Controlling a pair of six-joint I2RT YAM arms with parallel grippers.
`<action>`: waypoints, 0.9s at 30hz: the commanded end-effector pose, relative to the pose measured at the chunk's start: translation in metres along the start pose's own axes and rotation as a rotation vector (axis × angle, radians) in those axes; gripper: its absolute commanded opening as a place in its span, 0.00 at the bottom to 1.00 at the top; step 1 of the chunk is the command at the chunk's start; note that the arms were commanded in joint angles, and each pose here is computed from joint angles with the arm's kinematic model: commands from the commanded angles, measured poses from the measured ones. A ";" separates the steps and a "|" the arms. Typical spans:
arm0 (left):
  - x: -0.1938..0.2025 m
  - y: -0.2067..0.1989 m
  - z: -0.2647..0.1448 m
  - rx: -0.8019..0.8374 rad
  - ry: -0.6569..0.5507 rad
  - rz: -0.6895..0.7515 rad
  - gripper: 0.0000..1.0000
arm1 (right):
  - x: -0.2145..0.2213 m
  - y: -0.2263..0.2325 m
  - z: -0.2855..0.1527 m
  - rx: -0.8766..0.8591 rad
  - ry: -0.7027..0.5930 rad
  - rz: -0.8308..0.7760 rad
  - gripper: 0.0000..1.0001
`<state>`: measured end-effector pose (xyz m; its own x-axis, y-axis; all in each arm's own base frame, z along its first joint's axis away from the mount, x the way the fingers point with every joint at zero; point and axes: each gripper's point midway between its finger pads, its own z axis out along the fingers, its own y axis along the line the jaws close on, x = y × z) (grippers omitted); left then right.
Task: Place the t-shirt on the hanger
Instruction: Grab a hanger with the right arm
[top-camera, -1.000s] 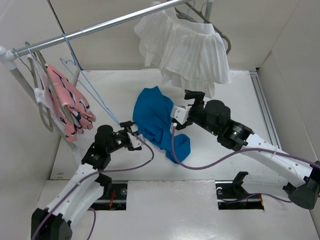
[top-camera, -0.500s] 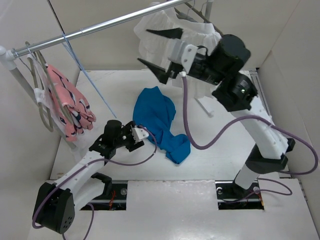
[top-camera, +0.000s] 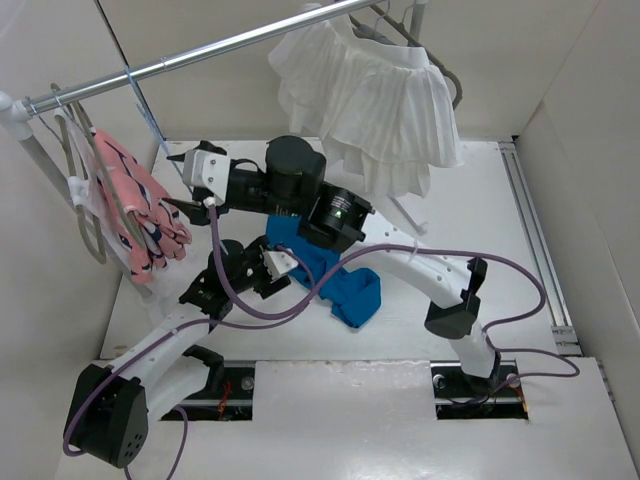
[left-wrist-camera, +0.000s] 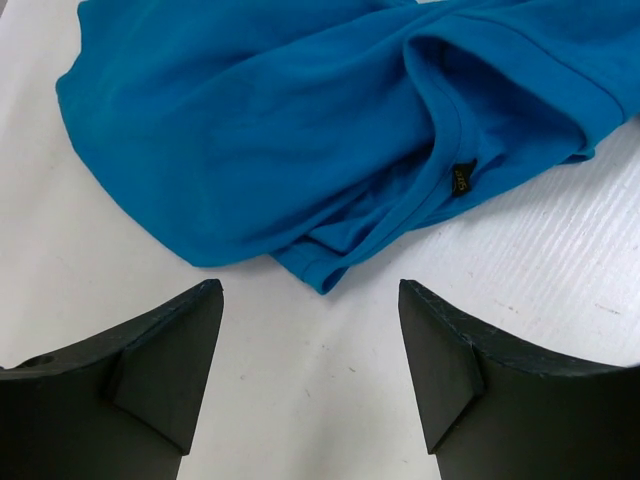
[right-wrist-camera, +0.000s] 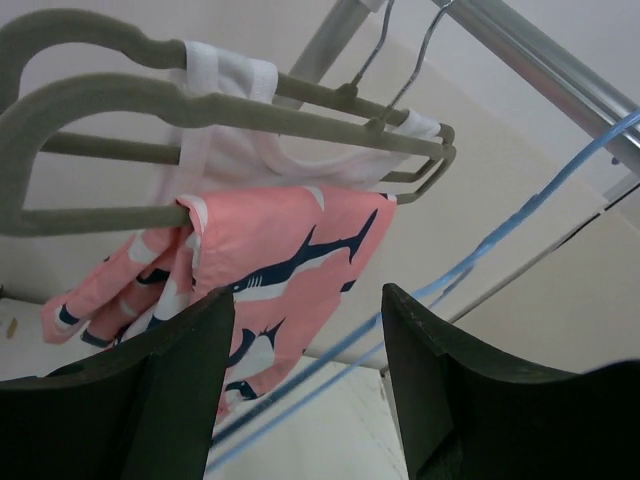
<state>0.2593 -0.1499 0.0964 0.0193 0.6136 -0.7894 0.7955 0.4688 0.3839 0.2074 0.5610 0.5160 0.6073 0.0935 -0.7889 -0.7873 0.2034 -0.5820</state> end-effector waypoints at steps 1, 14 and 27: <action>-0.008 0.004 0.001 -0.028 -0.045 0.014 0.68 | -0.058 -0.046 -0.014 0.201 -0.115 0.014 0.65; -0.008 0.004 -0.001 -0.045 -0.068 0.025 0.69 | 0.036 -0.057 -0.007 0.434 0.143 0.117 0.52; -0.010 0.004 -0.004 -0.062 -0.077 0.002 0.70 | 0.060 -0.067 -0.011 0.467 0.185 0.111 0.00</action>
<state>0.2590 -0.1482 0.1007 0.0513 0.5906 -0.8054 0.7670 0.4932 0.4105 0.3001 0.5579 0.4716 0.4382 -0.0959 -0.8938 -0.7061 0.5785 -0.4082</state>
